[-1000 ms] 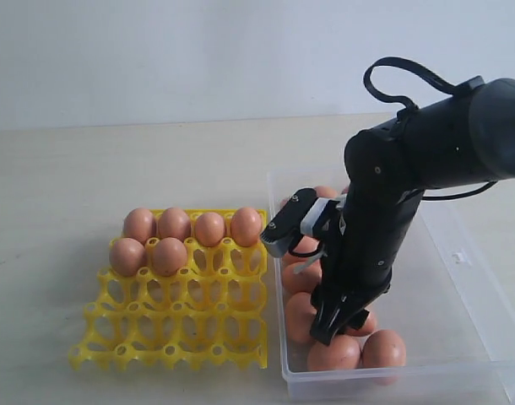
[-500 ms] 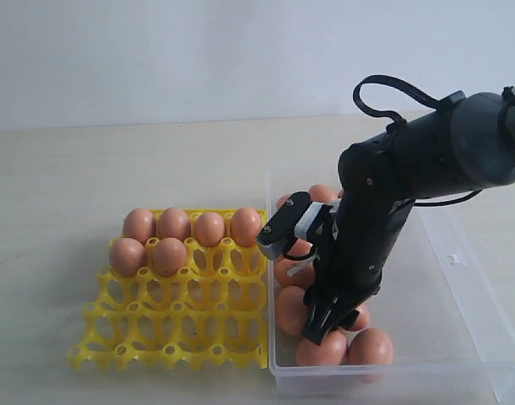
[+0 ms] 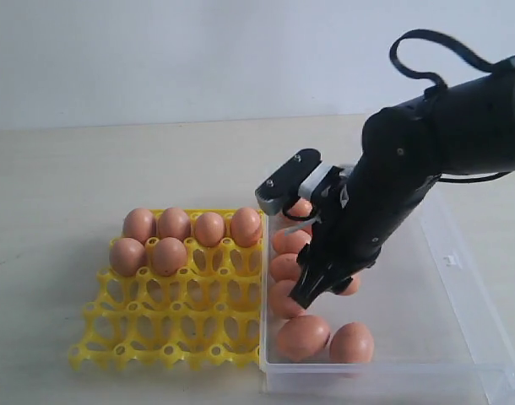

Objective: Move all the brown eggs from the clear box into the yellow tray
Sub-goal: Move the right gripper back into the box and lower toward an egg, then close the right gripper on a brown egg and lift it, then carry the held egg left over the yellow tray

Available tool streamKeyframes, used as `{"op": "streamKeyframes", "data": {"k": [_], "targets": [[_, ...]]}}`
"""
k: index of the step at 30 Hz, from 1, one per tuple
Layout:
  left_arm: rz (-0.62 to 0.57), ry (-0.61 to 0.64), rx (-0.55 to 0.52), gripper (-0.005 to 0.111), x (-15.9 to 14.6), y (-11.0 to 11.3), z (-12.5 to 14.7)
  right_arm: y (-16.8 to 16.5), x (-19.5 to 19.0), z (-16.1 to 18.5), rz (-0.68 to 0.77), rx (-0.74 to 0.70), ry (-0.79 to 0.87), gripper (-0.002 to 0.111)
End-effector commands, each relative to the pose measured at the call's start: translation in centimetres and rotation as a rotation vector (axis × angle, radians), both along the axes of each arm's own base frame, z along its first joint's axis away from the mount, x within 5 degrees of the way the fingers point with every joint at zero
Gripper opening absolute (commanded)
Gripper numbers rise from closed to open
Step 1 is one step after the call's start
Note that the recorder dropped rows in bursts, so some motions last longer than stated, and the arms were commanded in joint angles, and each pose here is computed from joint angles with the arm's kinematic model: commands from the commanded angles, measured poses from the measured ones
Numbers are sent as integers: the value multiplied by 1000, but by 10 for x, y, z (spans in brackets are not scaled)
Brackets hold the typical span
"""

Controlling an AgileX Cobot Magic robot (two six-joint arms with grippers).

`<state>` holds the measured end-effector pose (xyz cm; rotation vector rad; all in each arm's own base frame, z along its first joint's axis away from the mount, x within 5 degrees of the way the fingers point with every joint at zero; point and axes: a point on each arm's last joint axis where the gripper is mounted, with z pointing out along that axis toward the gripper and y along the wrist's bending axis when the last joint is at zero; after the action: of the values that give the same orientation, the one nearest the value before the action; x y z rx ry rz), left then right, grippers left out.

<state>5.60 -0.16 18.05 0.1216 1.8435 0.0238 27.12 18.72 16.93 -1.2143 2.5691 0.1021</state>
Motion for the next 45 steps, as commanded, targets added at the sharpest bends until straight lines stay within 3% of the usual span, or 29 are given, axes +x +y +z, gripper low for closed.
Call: {"op": "streamKeyframes", "data": {"k": [1,5,7,12,23,35,45], "targets": [[-7,-13,-8,0,0,-1,2,-11,-15,34,-54,108,-116,0],[-7,-13,-8,0,0,-1,2,-16,-25,65,-147,283,-241,0],[-7,-13,-8,0,0,-1,2,-11,-25,84,-209,445,-336,0],[-7,-13,-8,0,0,-1,2,12,-27,85,-205,643,-549,0],[-7,-13,-8,0,0,-1,2,37,-30,62,-183,703,-557,0],[-7,-13,-8,0,0,-1,2,63,-24,37,-141,875,-586,0],[-7,-13,-8,0,0,-1,2,73,-17,-10,-105,839,-555,0]]}}
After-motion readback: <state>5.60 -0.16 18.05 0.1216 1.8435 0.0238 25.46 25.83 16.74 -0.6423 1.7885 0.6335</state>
